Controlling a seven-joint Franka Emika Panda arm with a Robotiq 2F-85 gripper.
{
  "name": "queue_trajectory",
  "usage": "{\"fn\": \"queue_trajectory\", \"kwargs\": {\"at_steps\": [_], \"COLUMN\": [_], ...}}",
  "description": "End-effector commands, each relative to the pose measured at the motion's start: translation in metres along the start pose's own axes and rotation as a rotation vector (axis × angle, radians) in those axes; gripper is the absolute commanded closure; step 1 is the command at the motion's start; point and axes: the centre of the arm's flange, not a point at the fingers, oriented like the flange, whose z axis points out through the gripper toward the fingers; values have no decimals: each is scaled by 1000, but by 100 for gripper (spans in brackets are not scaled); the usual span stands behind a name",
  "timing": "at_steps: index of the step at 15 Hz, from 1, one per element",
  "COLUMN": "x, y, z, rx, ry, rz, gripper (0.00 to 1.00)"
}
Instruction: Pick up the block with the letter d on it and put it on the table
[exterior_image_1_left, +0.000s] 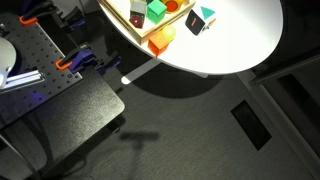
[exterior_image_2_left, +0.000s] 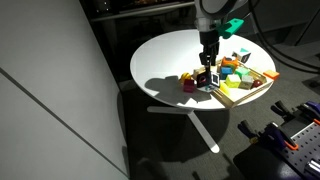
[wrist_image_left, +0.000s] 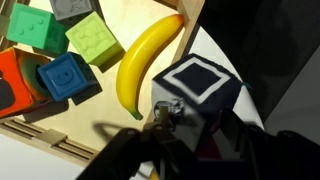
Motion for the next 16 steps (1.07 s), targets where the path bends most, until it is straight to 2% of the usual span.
{"fn": "queue_trajectory", "kwargs": {"at_steps": [1, 2, 3, 12, 16], "x": [-2, -3, -4, -22, -34], "y": [8, 10, 11, 30, 46], "z": [-5, -6, -7, -14, -23], "rx": [22, 23, 27, 54, 44], "ry": [-13, -15, -20, -107, -70], "rz": [0, 5, 8, 60, 121], "gripper": [12, 4, 0, 0, 0]}}
